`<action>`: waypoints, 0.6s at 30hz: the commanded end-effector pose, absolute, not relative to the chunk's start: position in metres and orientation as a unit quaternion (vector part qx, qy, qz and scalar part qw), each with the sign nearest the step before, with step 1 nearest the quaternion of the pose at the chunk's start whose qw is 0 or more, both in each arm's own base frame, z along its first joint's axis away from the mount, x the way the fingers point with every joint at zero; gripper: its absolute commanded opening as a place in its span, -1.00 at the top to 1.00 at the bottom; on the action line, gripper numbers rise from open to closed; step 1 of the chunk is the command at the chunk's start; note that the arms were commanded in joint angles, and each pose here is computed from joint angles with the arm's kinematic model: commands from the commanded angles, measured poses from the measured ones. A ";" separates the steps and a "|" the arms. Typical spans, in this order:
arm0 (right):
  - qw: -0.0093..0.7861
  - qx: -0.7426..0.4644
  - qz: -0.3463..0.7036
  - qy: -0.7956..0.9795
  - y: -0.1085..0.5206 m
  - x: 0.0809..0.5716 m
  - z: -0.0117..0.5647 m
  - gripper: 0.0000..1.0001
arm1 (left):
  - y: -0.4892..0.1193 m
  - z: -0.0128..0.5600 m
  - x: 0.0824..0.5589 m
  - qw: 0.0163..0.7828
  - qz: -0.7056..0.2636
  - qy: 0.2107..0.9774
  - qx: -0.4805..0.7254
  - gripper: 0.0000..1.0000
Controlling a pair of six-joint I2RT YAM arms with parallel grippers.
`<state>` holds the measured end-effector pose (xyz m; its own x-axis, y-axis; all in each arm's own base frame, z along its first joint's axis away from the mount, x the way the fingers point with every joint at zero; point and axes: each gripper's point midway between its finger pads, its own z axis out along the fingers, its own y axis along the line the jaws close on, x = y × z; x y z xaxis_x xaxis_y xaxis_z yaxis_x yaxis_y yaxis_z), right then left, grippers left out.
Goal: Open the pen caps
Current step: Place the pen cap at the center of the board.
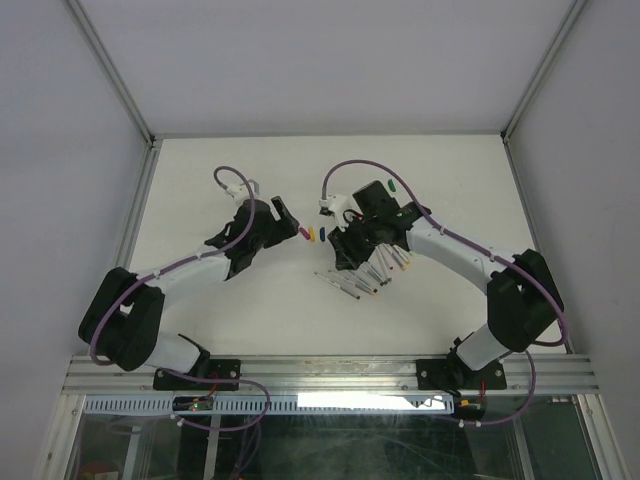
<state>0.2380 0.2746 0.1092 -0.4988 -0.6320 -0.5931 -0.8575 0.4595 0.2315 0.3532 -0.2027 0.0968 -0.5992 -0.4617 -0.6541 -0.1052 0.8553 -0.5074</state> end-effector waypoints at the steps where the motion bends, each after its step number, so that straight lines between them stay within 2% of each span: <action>1: 0.259 -0.470 0.292 0.792 0.283 0.240 0.144 0.09 | -0.171 0.128 0.360 0.509 -0.184 0.830 -0.138 -0.74; 5: 0.260 -0.470 0.294 0.791 0.282 0.240 0.145 0.08 | -0.141 0.126 0.366 0.514 -0.161 0.828 -0.157 -0.81; 10: 0.260 -0.469 0.294 0.791 0.282 0.241 0.144 0.09 | -0.109 0.110 0.382 0.486 -0.074 0.849 -0.192 -0.64; 13: 0.259 -0.468 0.294 0.792 0.281 0.241 0.144 0.09 | -0.105 0.092 0.397 0.452 -0.035 0.871 -0.186 -0.19; 15: 0.259 -0.468 0.294 0.792 0.281 0.241 0.144 0.09 | -0.108 0.089 0.410 0.440 -0.028 0.880 -0.178 0.04; 18: 0.260 -0.467 0.294 0.793 0.281 0.242 0.144 0.09 | -0.115 0.084 0.425 0.429 -0.024 0.888 -0.166 0.10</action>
